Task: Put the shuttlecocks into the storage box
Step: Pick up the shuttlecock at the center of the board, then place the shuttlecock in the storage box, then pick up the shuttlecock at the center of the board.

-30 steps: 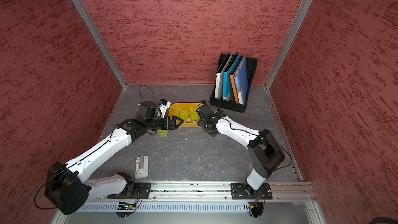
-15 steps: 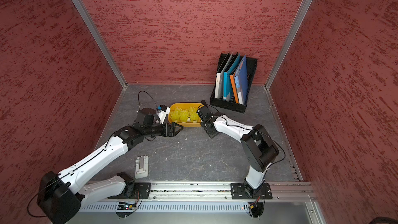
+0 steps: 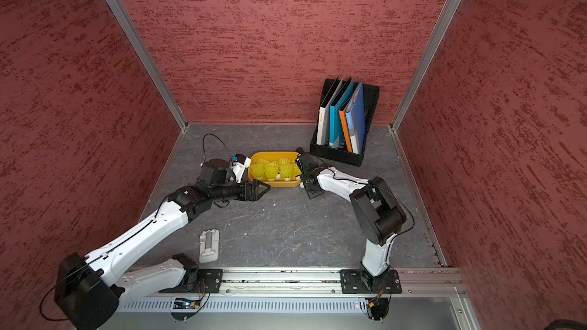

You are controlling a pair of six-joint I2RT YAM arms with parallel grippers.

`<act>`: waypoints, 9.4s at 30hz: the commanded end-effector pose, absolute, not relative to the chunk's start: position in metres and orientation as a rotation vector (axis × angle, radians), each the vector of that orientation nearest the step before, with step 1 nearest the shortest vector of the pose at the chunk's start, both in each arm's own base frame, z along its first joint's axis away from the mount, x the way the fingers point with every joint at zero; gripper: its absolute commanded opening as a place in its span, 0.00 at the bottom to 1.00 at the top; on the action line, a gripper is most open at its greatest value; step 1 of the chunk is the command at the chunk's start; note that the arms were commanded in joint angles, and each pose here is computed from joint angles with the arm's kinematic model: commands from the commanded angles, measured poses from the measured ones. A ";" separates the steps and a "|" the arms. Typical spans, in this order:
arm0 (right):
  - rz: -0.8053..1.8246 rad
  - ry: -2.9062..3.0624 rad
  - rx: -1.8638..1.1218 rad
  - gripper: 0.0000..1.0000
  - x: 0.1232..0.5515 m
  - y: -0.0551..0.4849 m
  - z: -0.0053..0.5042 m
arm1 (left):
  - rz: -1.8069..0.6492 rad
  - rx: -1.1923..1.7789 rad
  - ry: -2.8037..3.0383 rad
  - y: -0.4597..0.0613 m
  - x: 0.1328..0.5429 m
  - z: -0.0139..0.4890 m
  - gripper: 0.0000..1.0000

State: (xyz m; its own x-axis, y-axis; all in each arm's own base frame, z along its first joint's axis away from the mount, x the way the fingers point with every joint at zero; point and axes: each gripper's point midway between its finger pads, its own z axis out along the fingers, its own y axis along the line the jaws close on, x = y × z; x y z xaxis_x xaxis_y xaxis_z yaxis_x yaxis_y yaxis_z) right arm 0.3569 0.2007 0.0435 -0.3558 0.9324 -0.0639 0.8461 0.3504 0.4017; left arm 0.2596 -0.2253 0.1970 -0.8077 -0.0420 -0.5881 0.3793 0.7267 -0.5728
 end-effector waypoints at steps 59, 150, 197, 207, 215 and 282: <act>0.230 2.511 1.581 0.46 0.321 0.168 0.013 | -0.955 0.408 2.402 -0.234 0.251 0.174 1.00; 0.369 2.590 -0.187 0.10 0.462 0.304 0.135 | -1.094 -0.165 2.555 -0.187 0.423 0.165 1.00; 0.282 2.704 -0.240 0.32 0.436 0.287 0.118 | -1.058 -0.149 2.567 -0.186 0.421 0.162 1.00; 0.285 2.681 -0.238 0.40 0.435 0.285 0.129 | -1.052 -0.148 2.570 -0.186 0.418 0.161 1.00; 0.273 2.621 -0.215 0.42 0.438 0.280 0.152 | -1.019 -0.157 2.579 -0.182 0.414 0.160 1.00; 0.777 2.434 -0.339 0.98 0.302 0.306 0.180 | -0.253 0.196 3.175 -0.106 0.360 0.042 0.87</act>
